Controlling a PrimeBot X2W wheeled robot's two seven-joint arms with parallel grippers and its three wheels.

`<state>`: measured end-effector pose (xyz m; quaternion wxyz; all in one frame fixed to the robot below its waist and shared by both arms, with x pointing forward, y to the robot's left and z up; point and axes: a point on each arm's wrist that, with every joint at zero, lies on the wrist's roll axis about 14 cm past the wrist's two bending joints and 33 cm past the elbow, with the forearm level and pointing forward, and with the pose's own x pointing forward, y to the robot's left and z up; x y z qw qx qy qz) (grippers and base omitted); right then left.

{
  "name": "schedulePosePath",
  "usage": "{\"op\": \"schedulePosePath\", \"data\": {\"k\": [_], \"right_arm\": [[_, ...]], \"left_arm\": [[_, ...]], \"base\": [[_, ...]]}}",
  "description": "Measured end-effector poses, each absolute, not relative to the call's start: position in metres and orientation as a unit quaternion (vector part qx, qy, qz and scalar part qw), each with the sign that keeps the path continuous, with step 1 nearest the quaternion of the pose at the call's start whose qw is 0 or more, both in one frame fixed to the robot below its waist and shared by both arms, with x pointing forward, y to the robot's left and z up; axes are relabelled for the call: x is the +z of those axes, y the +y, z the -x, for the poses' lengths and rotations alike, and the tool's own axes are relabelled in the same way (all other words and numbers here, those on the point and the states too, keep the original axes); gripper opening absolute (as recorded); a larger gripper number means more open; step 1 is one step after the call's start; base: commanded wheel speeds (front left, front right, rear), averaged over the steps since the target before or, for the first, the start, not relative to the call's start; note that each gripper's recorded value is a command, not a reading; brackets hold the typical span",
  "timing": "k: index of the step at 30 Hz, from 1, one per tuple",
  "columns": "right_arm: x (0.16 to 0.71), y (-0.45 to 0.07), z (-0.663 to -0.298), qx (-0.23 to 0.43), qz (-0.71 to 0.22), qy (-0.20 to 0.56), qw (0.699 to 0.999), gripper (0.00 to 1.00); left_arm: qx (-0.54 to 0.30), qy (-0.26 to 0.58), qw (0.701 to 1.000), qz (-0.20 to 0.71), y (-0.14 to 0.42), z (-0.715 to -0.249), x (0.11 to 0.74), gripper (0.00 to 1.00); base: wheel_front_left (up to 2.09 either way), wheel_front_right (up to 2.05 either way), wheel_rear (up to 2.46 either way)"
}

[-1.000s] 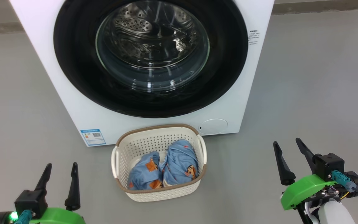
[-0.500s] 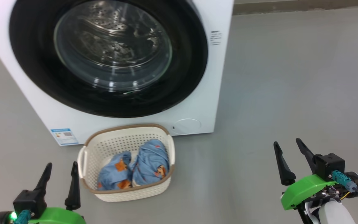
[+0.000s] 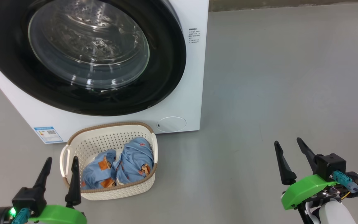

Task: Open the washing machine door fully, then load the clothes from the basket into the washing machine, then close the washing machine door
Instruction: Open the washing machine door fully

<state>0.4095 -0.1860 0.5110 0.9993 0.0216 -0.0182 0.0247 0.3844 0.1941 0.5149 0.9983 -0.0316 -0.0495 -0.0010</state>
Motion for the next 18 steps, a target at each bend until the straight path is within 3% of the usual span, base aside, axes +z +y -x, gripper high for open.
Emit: {"op": "schedulePosePath", "data": {"k": [18], "right_arm": [[0.5141,-0.185,-0.4092,0.026,-0.024,-0.023,0.999,1.0]], "left_arm": [[-0.007,-0.054,0.998,0.021,0.1924,-0.3823,0.5183,1.0]], "base": [[0.0,0.0,0.0]]}}
